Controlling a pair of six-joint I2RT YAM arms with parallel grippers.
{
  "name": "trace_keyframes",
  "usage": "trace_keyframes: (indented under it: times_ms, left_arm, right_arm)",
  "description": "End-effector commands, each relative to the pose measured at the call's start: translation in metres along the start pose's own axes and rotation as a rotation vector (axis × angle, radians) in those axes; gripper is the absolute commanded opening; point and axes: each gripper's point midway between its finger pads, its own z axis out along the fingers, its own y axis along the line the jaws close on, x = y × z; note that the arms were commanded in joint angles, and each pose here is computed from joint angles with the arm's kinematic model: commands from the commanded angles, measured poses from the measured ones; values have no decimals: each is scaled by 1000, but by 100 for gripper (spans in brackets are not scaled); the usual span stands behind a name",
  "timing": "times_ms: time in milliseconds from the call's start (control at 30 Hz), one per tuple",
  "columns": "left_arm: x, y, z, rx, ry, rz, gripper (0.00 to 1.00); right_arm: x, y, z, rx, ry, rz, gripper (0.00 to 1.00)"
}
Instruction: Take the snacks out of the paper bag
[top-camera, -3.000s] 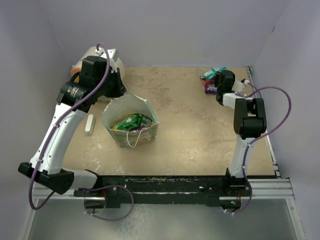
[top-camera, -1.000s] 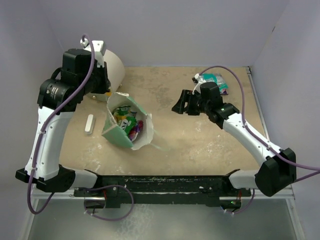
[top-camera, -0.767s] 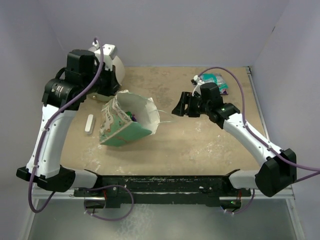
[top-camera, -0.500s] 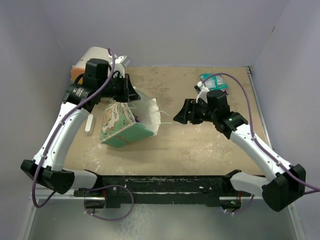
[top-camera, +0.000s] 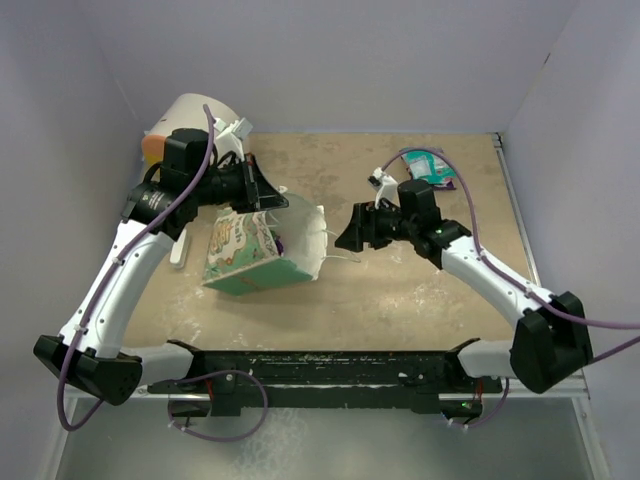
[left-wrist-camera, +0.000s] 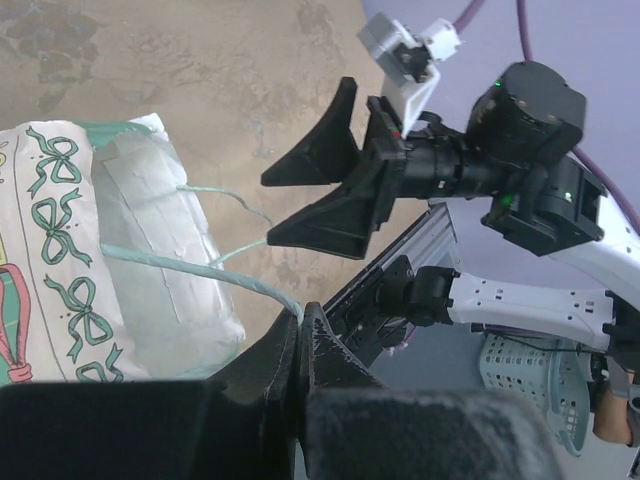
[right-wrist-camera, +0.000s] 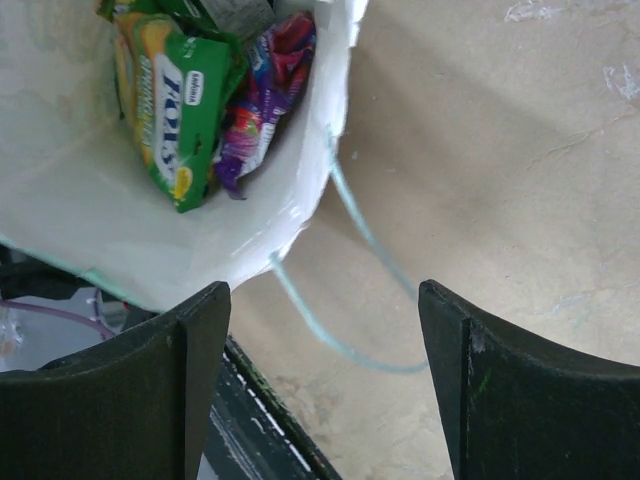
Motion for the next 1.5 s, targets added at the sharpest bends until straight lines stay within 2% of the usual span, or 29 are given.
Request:
trace_keyframes:
  times_ms: [0,167,267,367,400,467,500,733,1067,1300,1467]
  left_arm:
    - [-9,-20,-10,65,-38,18,0]
    - [-9,-22,-12,67,-44,20,0]
    - [-8,-20,-13,53,-46,23,0]
    - [-9,-18,-15,30,-52,28,0]
    - [-11,-15,-16,12,-56,27,0]
    - [-12,-9,-17,-32,-64,17,0]
    - [-14,-7,-18,-52,-70,14,1]
    - [-14,10,-24,-158,-87,0,28]
    - [-1,10,-21,-128,-33,14,47]
    - [-2,7,-20,-104,-43,29,50]
    - [-8,8,-15,-106,-44,44,43]
  right_arm:
    - [-19,9,16,-88,-10,-117,78]
    - [-12,0,30,-97,40,-172,73]
    - [-7,10,34,-178,78,-148,54]
    - [-13,25,30,-237,47,-122,35]
    - [-7,24,29,-239,45,-105,28]
    - [-2,24,27,-241,35,-87,6]
    - [0,23,26,-235,33,-68,0]
    - [-2,23,20,-208,-9,-20,0]
    - [-6,26,21,-218,-12,-14,0]
    - [-5,26,21,-222,-8,-9,0]
    - [-7,27,22,-226,-12,-9,0]
